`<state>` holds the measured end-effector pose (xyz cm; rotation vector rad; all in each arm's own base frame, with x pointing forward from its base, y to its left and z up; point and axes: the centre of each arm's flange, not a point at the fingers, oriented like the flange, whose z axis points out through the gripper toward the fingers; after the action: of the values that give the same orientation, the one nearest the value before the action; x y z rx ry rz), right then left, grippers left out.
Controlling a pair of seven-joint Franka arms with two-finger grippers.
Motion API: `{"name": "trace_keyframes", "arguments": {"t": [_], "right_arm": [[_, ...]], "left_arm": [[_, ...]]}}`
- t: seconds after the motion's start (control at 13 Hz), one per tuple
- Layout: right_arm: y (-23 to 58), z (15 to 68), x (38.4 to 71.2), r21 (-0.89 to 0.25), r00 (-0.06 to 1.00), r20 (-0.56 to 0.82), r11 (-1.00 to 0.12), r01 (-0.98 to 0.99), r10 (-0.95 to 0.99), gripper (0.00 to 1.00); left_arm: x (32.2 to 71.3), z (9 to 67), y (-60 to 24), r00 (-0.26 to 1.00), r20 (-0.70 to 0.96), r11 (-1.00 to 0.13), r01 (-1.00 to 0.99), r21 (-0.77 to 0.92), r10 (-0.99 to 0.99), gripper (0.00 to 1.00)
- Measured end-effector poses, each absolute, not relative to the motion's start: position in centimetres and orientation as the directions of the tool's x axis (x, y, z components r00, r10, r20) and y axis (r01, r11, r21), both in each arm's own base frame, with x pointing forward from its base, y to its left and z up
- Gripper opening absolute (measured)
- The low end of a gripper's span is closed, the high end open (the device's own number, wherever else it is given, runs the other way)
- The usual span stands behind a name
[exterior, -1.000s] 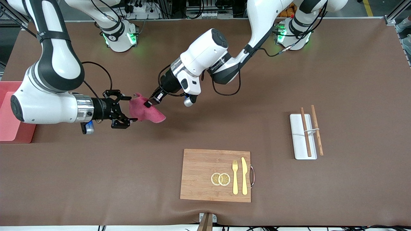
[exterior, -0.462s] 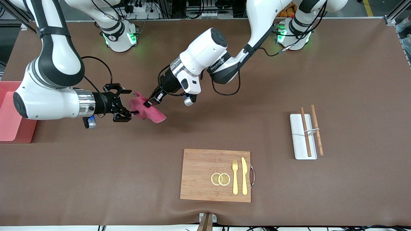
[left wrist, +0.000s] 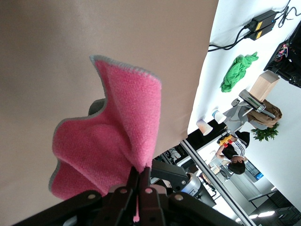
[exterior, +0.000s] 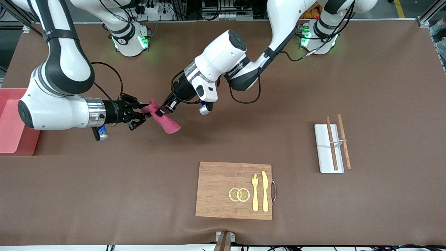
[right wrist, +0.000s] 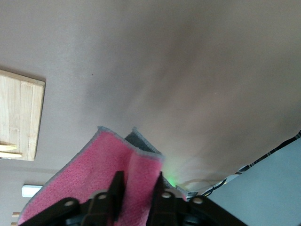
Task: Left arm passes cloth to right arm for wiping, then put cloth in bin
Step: 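Open the left gripper and withdraw it while the right gripper holds the cloth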
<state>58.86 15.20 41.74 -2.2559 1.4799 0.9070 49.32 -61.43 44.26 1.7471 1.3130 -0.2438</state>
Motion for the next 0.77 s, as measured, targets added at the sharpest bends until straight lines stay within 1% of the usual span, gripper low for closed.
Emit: {"name": "trace_keyframes", "arguments": {"t": [0.08, 0.15, 0.31, 0.38, 0.54, 0.62, 0.77], "right_arm": [[15.1, 41.8, 58.9, 0.088, 0.277, -0.645, -0.429, -0.899, -0.712, 0.16], [15.1, 41.9, 59.0, 0.084, 0.280, -0.644, -0.430, -0.899, -0.712, 0.04], [14.8, 42.4, 59.3, 0.059, 0.304, -0.643, -0.441, -0.896, -0.703, 0.02], [14.4, 42.7, 59.4, 0.039, 0.324, -0.640, -0.451, -0.892, -0.697, 0.02], [12.8, 43.5, 59.9, -0.006, 0.381, -0.617, -0.481, -0.877, -0.688, 0.02], [12.0, 43.5, 60.0, -0.008, 0.419, -0.585, -0.511, -0.860, -0.695, 0.02], [11.7, 43.0, 59.9, 0.012, 0.481, -0.519, -0.569, -0.822, -0.706, 0.02]], "left_arm": [[49.3, 44.3, -61.4, 0.414, -0.623, -0.022, 0.843, 0.538, 0.664, 0.03], [49.3, 44.3, -61.4, 0.414, -0.623, -0.021, 0.843, 0.538, 0.664, 0.03], [49.3, 44.3, -61.4, 0.415, -0.623, -0.021, 0.842, 0.538, 0.664, 0.03], [49.4, 44.4, -61.4, 0.415, -0.623, -0.020, 0.842, 0.540, 0.663, 0.10], [49.9, 45.0, -61.1, 0.413, -0.615, -0.036, 0.847, 0.530, 0.672, 0.33], [50.6, 45.6, -60.5, 0.408, -0.602, -0.049, 0.852, 0.521, 0.686, 0.44], [51.9, 49.3, -58.5, 0.427, -0.563, -0.076, 0.838, 0.540, 0.707, 0.68]]}}
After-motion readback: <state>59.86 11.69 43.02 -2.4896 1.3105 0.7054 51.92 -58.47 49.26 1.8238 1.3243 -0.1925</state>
